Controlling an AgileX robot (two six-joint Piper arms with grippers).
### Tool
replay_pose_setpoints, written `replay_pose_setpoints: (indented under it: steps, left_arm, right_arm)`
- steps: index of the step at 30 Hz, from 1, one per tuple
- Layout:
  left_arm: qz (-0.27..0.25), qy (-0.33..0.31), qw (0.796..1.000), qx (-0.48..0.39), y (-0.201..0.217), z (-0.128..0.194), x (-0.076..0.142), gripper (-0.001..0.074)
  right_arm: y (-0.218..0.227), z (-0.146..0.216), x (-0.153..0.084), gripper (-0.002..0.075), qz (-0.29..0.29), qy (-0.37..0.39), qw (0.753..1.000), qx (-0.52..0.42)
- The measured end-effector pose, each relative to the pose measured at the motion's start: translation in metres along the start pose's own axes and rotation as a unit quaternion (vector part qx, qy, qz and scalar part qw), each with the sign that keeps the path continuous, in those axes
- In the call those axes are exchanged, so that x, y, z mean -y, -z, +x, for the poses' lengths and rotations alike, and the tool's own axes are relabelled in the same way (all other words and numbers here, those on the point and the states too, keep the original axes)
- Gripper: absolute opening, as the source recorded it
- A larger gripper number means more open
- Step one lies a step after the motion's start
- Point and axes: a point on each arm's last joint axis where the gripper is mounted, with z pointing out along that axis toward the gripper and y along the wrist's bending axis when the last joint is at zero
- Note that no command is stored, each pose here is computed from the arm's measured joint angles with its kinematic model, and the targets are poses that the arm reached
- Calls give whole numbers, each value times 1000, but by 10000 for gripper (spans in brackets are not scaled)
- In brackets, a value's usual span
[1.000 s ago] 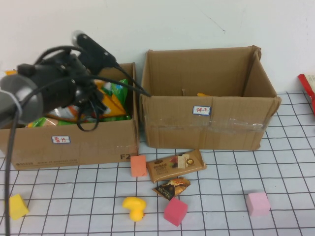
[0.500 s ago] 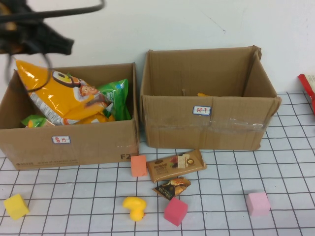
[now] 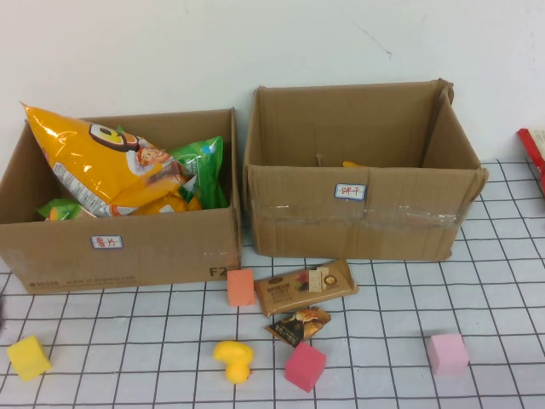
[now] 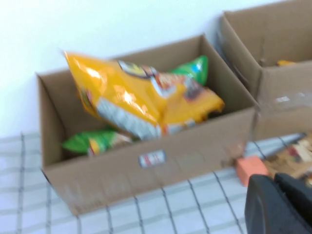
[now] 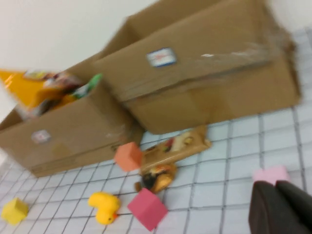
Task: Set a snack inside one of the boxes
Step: Pick up the biscuit
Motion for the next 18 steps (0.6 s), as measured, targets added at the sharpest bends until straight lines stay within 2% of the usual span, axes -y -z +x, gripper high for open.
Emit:
replay_pose_setpoints:
  steps: [6,10,13,18]
  left_arm:
    - [32,40,998,20,30,57,1,-1]
    - [42,54,997,47,44,86,-1,-1]
    - [49,65,995,61,50,101,-1,-1]
    - [55,72,992,82,56,115,-1,-1]
  right_arm:
    - [12,-35,-30,-1,-46,141,988,31]
    - [7,-59,-44,-1,-60,215,975,-6]
    - [-3,-79,-55,-1,-82,302,948,-54]
    - [-26,-117,-74,-1,-154,418,888,-117]
